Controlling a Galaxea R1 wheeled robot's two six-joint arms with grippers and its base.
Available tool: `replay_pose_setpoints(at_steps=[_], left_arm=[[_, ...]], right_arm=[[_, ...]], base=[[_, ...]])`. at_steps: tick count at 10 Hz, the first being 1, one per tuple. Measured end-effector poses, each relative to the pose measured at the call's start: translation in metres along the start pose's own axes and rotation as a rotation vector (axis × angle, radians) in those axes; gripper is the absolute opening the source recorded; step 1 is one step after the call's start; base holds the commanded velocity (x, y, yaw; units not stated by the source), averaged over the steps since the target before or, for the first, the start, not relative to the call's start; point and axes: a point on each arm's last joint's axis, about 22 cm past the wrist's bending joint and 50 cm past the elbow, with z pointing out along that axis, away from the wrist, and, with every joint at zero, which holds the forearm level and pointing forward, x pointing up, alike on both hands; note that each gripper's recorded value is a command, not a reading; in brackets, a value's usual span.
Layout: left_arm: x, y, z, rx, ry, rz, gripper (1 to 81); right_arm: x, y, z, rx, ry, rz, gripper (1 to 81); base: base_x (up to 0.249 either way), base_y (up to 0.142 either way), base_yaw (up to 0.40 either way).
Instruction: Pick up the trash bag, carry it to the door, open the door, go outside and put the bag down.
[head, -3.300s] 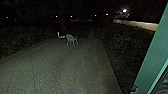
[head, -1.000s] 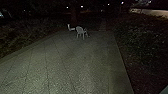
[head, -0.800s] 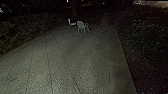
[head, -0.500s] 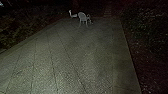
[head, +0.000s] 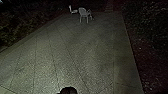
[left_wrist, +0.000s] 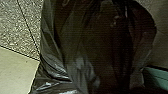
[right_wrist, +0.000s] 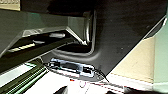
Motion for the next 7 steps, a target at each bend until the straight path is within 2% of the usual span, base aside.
replay_pose_setpoints(at_steps=[2,4,5,7], left_arm=[[0.043,0.009,-0.008,0.026,0.029,0.005,1.0],[0.088,0.034,-0.020,0.011,0.058,0.012,1.0],[0.100,0.035,-0.029,0.008,0.058,0.005,81.1],[0.104,0.011,-0.042,0.031,0.054,-0.034,81.1]], right_arm=[[0.000,0.000,0.000,0.000,-0.001,0.001,81.1],[0.000,0.000,0.000,0.000,-0.001,0.002,81.1],[0.000,0.000,0.000,0.000,-0.001,0.003,81.1],[0.000,0.000,0.000,0.000,-0.002,0.002,81.1]], base=[[0.000,0.000,0.000],[0.000,0.000,0.000],[0.000,0.000,0.000],[0.000,0.000,0.000]])
